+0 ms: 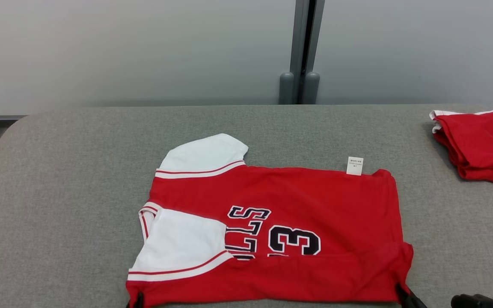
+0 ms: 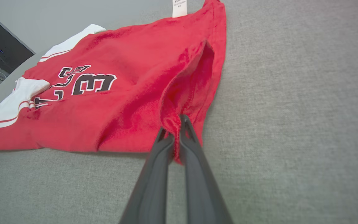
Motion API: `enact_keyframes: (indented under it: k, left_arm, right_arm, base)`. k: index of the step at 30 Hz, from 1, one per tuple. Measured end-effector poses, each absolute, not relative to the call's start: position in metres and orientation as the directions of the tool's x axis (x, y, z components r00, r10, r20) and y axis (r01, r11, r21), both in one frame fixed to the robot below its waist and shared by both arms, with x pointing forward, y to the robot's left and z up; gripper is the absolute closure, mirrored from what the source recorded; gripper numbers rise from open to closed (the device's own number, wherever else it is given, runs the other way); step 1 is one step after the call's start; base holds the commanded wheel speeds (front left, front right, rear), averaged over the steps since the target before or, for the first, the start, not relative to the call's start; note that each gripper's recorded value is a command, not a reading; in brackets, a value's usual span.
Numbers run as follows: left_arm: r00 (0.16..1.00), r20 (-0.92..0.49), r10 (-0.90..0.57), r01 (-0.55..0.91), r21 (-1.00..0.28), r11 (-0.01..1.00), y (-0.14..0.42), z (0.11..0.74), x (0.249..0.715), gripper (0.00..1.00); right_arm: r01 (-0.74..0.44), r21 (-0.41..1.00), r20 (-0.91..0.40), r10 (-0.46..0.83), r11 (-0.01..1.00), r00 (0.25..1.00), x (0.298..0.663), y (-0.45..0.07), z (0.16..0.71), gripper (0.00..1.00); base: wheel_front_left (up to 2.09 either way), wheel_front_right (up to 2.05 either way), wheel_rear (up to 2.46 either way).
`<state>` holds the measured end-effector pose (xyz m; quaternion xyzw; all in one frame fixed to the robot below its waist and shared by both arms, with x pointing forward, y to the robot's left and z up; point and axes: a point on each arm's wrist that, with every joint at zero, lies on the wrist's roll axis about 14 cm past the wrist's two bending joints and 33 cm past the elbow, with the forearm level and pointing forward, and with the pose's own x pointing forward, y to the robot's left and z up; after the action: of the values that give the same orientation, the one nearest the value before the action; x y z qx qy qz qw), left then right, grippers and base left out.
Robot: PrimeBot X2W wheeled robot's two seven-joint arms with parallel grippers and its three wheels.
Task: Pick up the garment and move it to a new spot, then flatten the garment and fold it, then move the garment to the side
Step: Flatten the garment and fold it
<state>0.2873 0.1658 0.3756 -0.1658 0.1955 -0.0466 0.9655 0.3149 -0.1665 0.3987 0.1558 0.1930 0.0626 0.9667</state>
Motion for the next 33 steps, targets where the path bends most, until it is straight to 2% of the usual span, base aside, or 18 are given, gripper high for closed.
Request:
enact_keyframes:
  k: [9,10,11,12,17,24,33]
  left_arm:
    - [0.905,-0.393,-0.165,0.022,-0.344,0.939,0.16,0.371,0.279,1.0]
    - [0.905,-0.394,-0.16,0.018,-0.34,0.94,0.16,0.371,0.28,0.83]
    - [0.905,-0.395,-0.159,0.019,-0.336,0.942,0.16,0.37,0.28,0.16]
    - [0.907,-0.392,-0.155,0.018,-0.331,0.944,0.161,0.371,0.281,0.0]
    - [0.935,-0.324,-0.142,0.044,-0.294,0.955,0.165,0.388,0.304,0.0]
    - [0.981,-0.164,-0.106,0.068,-0.224,0.972,0.18,0.435,0.344,0.0]
    - [0.995,-0.042,-0.091,0.082,-0.172,0.982,0.182,0.469,0.38,0.0]
  right_arm:
    - [-0.019,0.32,-0.396,0.152,0.947,0.906,0.301,-0.171,0.403,1.0]
    - [-0.016,0.317,-0.405,0.151,0.948,0.902,0.3,-0.171,0.402,1.0]
    - [-0.016,0.312,-0.405,0.149,0.95,0.902,0.3,-0.171,0.402,0.73]
    - [-0.017,0.312,-0.399,0.147,0.95,0.905,0.301,-0.171,0.404,0.0]
    - [-0.033,0.289,-0.346,0.136,0.957,0.928,0.311,-0.172,0.418,0.0]
    - [-0.06,0.246,-0.187,0.108,0.967,0.976,0.345,-0.179,0.459,0.0]
    - [-0.095,0.213,-0.07,0.112,0.972,0.991,0.382,-0.175,0.485,0.0]
  base:
    - [0.0,0.0,0.0]
    - [0.0,0.0,0.0]
    - [0.0,0.0,0.0]
    - [0.0,0.0,0.0]
    - [0.0,0.0,0.0]
    - [0.0,0.0,0.0]
    - [0.0,0.0,0.0]
